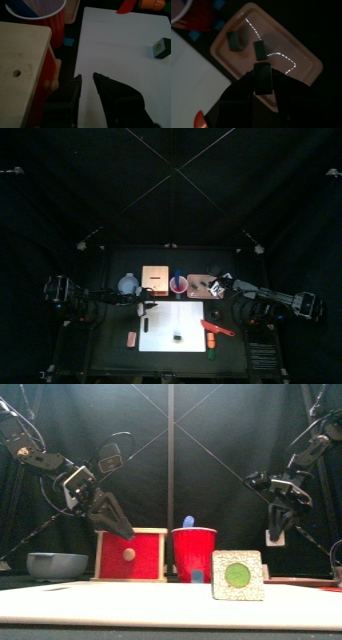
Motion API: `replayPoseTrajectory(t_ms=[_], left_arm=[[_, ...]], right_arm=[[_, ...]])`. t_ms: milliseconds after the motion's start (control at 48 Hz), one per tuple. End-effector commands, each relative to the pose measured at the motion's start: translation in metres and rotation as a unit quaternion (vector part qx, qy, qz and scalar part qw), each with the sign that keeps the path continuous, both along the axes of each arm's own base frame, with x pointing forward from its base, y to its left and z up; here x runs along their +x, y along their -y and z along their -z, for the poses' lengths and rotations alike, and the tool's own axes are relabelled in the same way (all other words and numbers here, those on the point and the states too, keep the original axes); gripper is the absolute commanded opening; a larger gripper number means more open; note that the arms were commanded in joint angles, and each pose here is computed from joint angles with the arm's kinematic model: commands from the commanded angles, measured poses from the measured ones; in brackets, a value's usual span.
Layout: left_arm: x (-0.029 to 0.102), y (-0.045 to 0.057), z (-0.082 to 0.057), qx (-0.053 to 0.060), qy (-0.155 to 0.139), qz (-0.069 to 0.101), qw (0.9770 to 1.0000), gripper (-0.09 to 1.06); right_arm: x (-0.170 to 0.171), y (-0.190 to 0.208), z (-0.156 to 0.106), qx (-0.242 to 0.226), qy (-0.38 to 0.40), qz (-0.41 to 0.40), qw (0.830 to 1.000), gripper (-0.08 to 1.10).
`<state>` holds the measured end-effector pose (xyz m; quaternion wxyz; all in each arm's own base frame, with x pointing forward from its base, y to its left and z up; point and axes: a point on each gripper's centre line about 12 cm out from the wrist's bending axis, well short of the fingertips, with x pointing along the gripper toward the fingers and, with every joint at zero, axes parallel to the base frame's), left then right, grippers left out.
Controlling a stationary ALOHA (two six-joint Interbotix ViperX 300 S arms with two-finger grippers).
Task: Place sushi on board then cut the sushi with the knife then place the pieces on the plate
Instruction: Place the 4 sushi pieces on the plate
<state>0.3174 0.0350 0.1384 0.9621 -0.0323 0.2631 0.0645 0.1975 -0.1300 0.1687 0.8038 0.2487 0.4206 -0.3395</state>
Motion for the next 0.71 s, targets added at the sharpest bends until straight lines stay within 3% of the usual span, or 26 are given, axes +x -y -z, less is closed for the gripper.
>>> replayPoseTrajectory(t_ms=[21,417,708], left_arm=[[0.005,-0.002,-0.007,0.001,0.014,-0.003,0.9999,0.68],[0.005,-0.004,-0.007,0.001,0.014,-0.005,0.9999,0.68],[0.004,-0.004,-0.007,0.002,0.013,-0.005,0.9999,0.68]], right_arm=[[0.001,0.0,0.01,0.011,-0.009,0.003,1.0,0.57],[0.017,-0.002,0.047,0.035,-0.027,-0.015,0.999,0.8],[0.026,-0.001,0.019,0.019,-0.008,-0.021,1.0,0.81]])
